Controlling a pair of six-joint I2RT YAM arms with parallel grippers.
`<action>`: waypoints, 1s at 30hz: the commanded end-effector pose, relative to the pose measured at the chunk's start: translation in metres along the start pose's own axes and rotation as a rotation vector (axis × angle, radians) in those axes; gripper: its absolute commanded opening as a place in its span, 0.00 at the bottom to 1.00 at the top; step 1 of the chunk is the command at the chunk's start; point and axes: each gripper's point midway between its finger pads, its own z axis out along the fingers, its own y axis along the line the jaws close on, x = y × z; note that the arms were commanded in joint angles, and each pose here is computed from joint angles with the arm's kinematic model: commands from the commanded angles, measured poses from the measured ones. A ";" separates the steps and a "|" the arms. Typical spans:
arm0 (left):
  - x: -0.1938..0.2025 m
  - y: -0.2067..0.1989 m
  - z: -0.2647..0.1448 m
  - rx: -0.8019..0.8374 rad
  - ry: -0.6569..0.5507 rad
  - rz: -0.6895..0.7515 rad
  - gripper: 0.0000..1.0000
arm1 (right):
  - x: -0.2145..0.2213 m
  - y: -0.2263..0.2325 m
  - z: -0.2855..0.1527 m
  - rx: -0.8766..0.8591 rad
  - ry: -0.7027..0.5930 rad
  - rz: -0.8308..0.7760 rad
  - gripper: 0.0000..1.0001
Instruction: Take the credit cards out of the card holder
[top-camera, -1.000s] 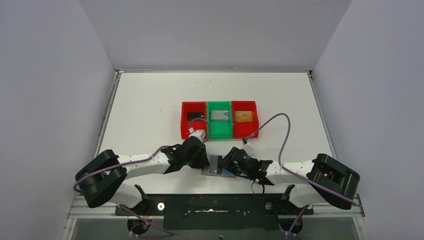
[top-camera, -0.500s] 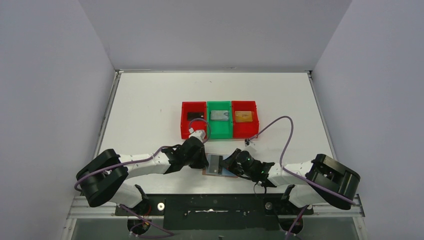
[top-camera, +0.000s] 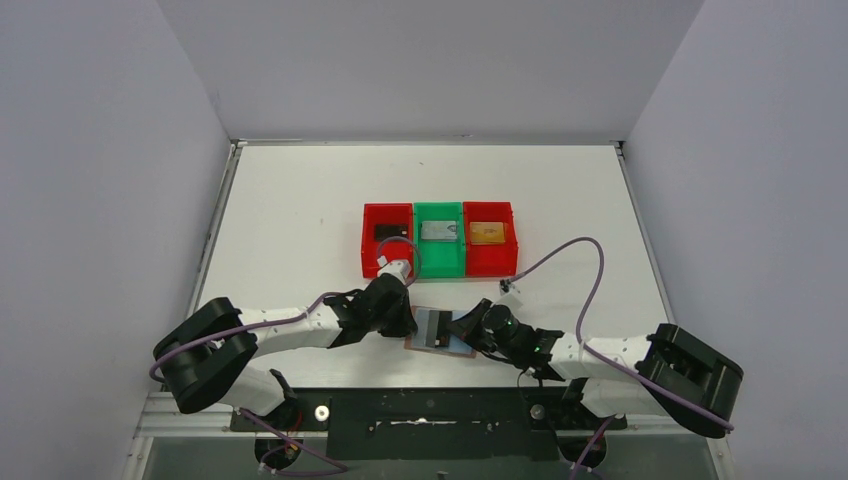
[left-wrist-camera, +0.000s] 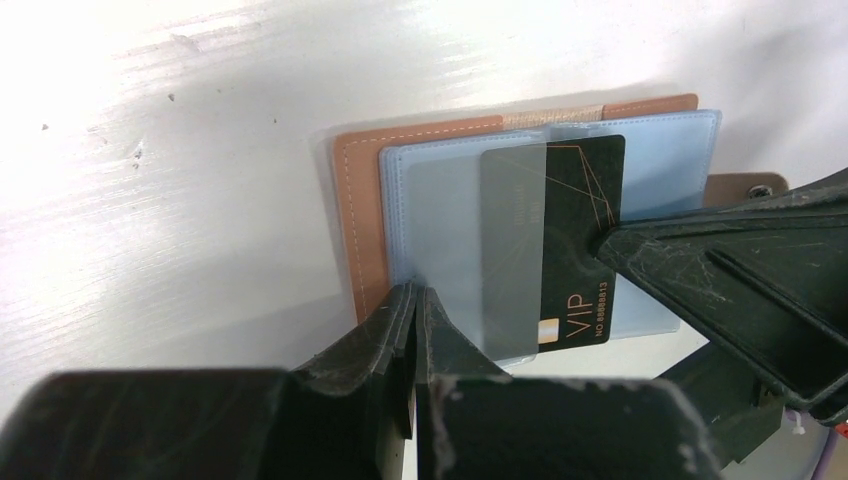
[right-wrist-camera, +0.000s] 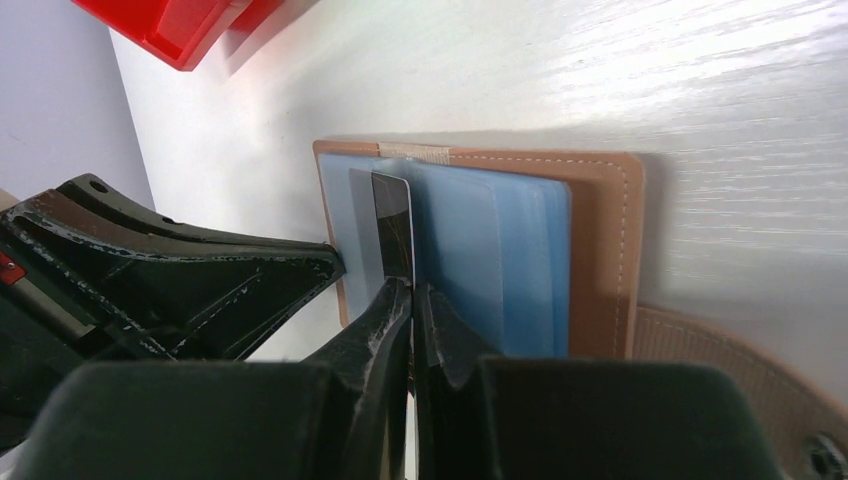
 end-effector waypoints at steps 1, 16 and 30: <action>0.023 0.034 0.001 -0.131 0.076 0.044 0.01 | -0.009 -0.015 -0.003 0.040 -0.045 0.004 0.00; -0.040 -0.064 -0.025 0.196 -0.059 0.093 0.35 | -0.009 -0.022 0.000 0.065 -0.047 0.019 0.02; 0.023 -0.021 0.015 0.065 0.127 0.077 0.12 | -0.010 -0.009 -0.002 -0.019 -0.042 0.050 0.09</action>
